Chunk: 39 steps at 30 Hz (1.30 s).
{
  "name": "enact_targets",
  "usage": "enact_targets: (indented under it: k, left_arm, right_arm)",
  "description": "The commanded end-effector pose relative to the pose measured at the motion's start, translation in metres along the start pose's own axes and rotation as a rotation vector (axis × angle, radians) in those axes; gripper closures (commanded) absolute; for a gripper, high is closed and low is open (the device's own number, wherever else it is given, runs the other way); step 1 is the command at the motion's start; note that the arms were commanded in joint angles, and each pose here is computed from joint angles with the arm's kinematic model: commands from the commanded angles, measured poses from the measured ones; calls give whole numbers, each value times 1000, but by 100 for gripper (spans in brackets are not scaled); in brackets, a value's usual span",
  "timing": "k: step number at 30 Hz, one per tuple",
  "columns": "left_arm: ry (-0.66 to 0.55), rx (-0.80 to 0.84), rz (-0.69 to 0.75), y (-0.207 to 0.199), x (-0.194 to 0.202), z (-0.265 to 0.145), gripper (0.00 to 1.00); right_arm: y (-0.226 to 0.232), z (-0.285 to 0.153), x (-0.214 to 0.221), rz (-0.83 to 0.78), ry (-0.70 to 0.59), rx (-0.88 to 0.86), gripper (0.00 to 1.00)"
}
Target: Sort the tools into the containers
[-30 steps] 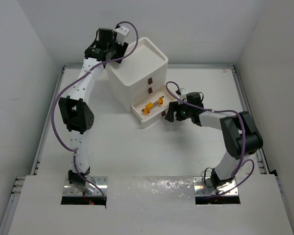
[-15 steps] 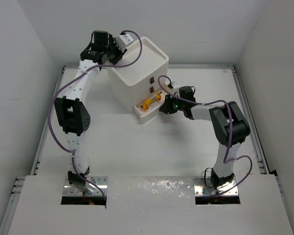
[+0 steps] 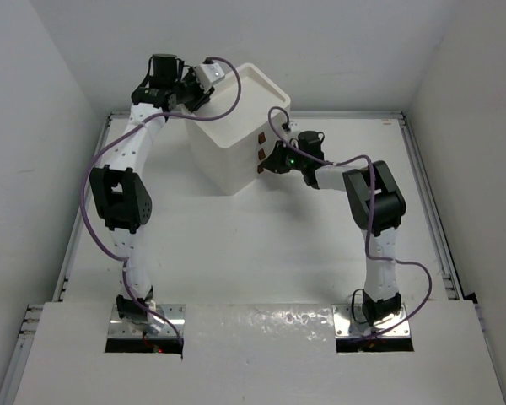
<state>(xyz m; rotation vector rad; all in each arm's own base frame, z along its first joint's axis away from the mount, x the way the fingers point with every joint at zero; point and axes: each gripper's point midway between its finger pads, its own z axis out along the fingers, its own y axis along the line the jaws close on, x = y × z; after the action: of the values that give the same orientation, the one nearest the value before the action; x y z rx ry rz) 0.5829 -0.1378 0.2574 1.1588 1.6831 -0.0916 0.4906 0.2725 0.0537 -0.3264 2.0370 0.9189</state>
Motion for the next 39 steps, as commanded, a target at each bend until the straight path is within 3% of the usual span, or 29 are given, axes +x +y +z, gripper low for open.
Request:
enact_targets:
  k: [1,9,11,15,17,18,20,21,22,25,28,33,34,35,36,38,39]
  left_arm:
    - [109,302,-82,-88,51,24,100]
    - [93,254,-80,-77,45,23,100]
    - [103,212,-85,-68,45,22,100]
    - [87,143,-97,-53,37,23,100]
    - [75,102,-107,-44,31,23,98]
    - [66,55,-130,-34,26,22,87]
    - [55,-8,-166,-22,19,19,61]
    - [43,-41,-213,-16,13,17,49]
    - [9,-107,-219,-1,-1,11,33]
    - [-80,-243,-332,29,-40,-15,1]
    - [-159,-397,-449,65,-84,-55,0]
    - [-65,-761,-479,107,-90,-151,0]
    - [35,-885,-486,112,-66,-168,0]
    - [51,-887,-472,110,-62,-172,0]
    - [199,-1056,-470,110,-28,-205,0]
    - [224,-1154,-489,110,-14,-238,0]
    - [303,-1150,-496,97,18,-232,0]
  right_arm:
    - [13,17,-20,29,-93,-49,90]
    - [9,-31,-35,15,-154,19,92]
    - [5,-64,-61,26,-220,47,89]
    - [-35,-110,-55,103,-194,215,81]
    - [-50,-142,-49,150,-195,286,65]
    - [-69,-169,-42,202,-196,362,41]
    - [-89,-196,-31,260,-184,445,21]
    - [-115,-223,-14,342,-149,541,1]
    - [-126,-239,-5,364,-129,598,1]
    - [-149,-284,21,460,-66,728,1]
    - [-156,-315,33,497,-42,814,1]
    - [-161,-340,36,491,-23,931,1]
    - [-161,-340,36,493,-21,931,1]
    - [-160,-340,38,498,-16,930,1]
    - [-159,-340,39,501,-15,929,1]
    - [-157,-338,44,509,-9,912,1]
    - [-156,-336,46,512,-6,903,1]
